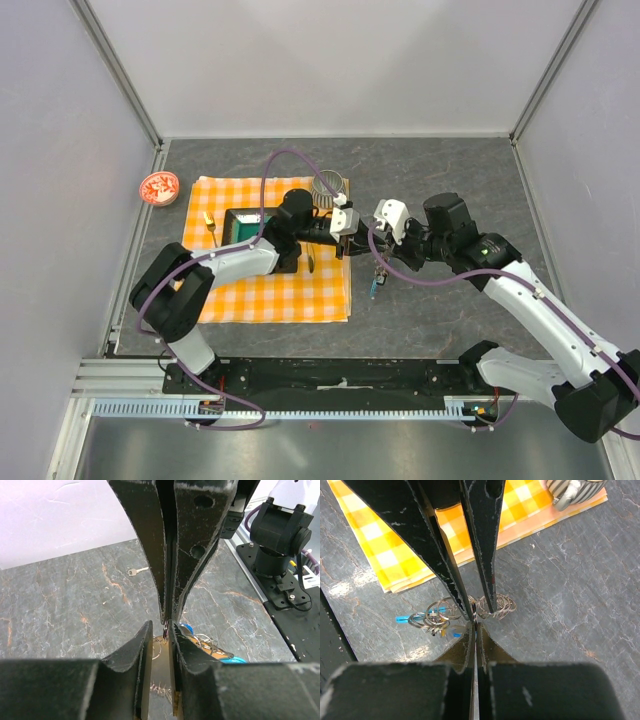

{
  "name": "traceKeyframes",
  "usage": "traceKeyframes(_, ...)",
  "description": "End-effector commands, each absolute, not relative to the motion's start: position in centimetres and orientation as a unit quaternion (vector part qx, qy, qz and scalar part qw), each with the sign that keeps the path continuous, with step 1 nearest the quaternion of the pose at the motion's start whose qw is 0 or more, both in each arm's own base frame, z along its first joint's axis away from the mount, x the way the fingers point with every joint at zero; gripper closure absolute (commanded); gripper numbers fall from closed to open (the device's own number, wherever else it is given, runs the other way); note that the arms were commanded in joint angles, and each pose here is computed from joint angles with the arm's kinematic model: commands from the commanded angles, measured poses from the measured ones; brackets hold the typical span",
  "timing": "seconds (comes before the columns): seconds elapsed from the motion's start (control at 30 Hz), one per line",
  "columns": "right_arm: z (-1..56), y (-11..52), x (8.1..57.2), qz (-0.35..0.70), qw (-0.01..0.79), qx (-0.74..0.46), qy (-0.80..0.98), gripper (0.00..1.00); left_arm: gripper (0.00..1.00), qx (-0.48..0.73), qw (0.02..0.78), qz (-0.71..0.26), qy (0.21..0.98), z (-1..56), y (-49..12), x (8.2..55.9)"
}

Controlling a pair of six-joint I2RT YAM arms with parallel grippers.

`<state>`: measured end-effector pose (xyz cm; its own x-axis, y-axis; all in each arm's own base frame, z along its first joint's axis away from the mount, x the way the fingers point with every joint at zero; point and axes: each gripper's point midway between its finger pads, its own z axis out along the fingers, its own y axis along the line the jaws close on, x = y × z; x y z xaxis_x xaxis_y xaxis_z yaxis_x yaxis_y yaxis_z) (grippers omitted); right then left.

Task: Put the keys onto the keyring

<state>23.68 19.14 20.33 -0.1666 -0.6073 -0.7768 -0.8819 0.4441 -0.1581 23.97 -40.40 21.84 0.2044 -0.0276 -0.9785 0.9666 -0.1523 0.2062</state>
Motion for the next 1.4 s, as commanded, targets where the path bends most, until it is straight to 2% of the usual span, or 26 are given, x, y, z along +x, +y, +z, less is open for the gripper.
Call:
traceKeyframes(0.0, 22.6, 20.0, 24.1, 0.175, 0.453, -0.507, 0.712, 1.00, 0.75, 0.590, 0.505, -0.492, 0.394, 22.1, -40.6, 23.7)
traceKeyframes(0.27, 22.6, 20.2, 24.1, 0.178, 0.453, -0.508, 0.711, 1.00, 0.78, 0.593, 0.499, -0.494, 0.394, 22.1, -40.7, 23.6)
traceKeyframes(0.57, 22.4, 20.4, 23.9, 0.185, 0.450, -0.510, 0.709, 1.00, 0.76, 0.589, 0.500, -0.503, 0.387, 22.9, -40.8, 23.3)
traceKeyframes(0.63, 22.4, 20.4, 23.9, 0.185, 0.450, -0.511, 0.709, 1.00, 0.78, 0.587, 0.500, -0.507, 0.385, 23.0, -40.8, 23.1)
traceKeyframes(0.77, 22.4, 20.4, 23.9, 0.186, 0.450, -0.511, 0.709, 1.00, 0.94, 0.586, 0.496, -0.512, 0.385, 23.1, -40.9, 23.0)
traceKeyframes(0.83, 22.3, 20.4, 23.9, 0.186, 0.448, -0.511, 0.709, 1.00, 0.98, 0.585, 0.497, -0.513, 0.384, 23.2, -40.9, 23.0)
traceKeyframes(0.97, 22.5, 20.5, 24.0, 0.189, 0.453, -0.505, 0.710, 1.00, 0.98, 0.587, 0.498, -0.512, 0.382, 23.3, -40.8, 22.9)
traceKeyframes(1.07, 23.1, 20.4, 24.4, 0.188, 0.473, -0.476, 0.717, 0.85, 0.98, 0.582, 0.512, -0.504, 0.380, 23.3, -40.6, 23.1)
traceKeyframes(1.1, 23.1, 20.1, 24.1, 0.193, 0.480, -0.455, 0.725, 0.76, 0.98, 0.576, 0.523, -0.499, 0.381, 23.4, -40.6, 23.4)
traceKeyframes(1.13, 23.6, 19.7, 24.8, 0.181, 0.498, -0.434, 0.728, 0.72, 0.98, 0.572, 0.530, -0.498, 0.380, 23.6, -40.5, 23.4)
traceKeyframes(1.23, 23.9, 18.9, 24.7, 0.183, 0.524, -0.377, 0.741, 0.63, 0.98, 0.553, 0.554, -0.497, 0.374, 24.0, -40.2, 23.6)
traceKeyframes(1.37, 24.7, 18.0, 24.4, 0.205, 0.563, -0.292, 0.745, 0.60, 0.98, 0.517, 0.578, -0.511, 0.370, 24.5, -39.8, 23.4)
